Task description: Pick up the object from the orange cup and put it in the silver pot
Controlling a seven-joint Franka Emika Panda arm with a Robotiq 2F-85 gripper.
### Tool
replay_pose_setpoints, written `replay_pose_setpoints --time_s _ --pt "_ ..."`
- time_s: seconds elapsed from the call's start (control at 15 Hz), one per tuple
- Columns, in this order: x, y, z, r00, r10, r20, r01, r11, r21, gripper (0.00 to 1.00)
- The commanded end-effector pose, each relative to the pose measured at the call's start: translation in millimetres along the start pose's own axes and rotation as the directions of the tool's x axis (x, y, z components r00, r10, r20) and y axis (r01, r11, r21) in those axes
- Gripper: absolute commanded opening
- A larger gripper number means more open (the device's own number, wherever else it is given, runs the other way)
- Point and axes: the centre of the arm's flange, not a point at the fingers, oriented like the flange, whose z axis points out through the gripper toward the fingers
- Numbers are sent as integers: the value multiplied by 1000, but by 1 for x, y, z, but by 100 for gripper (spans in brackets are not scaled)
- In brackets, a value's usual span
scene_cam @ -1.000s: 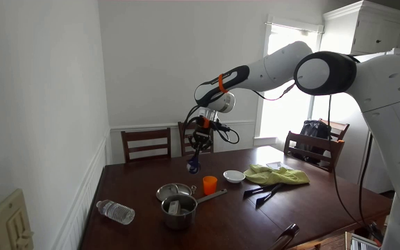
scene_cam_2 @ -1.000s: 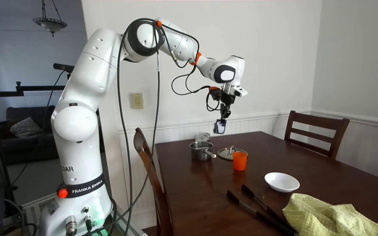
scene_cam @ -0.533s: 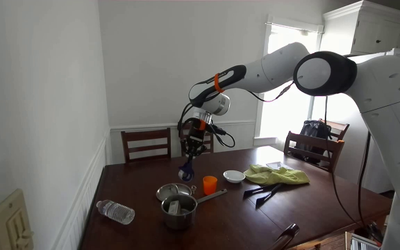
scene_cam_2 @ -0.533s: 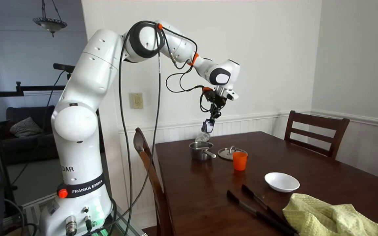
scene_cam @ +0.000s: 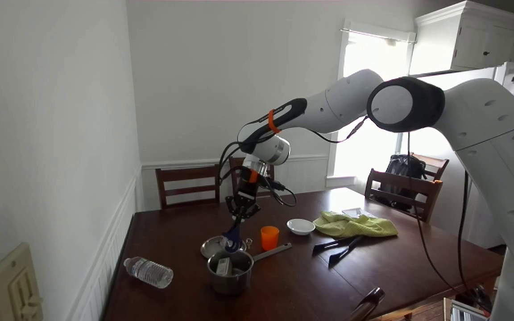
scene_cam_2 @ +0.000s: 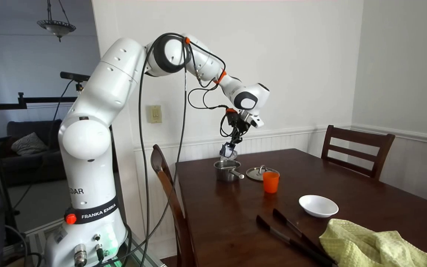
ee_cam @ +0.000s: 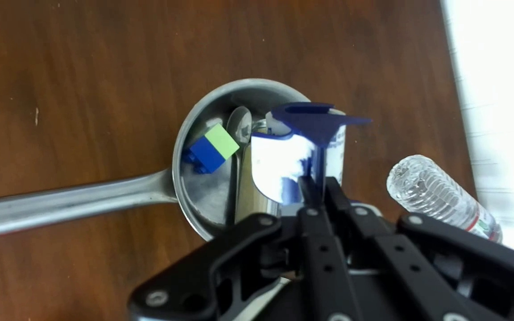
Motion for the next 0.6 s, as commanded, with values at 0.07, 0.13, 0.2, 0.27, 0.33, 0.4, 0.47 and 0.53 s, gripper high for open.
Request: replay_pose_setpoints --time_s 0.07,0.13,0.2,0.27,0.33,0.4,0.47,0.53 --pt "-4 13 14 997 75 -7 -75 997 -5 2" --pt "-2 13 19 997 83 2 -82 996 -18 2" --pt "0 15 24 995 95 9 -95 995 -21 2" --pt "2 17 29 994 105 15 -105 994 -20 2" --pt "3 18 32 993 114 18 -113 993 -20 2" --pt "6 20 37 992 123 20 -123 992 -26 2" --pt "7 21 41 991 131 23 -131 991 -28 2" --pt "10 24 44 990 142 22 -142 990 -29 2"
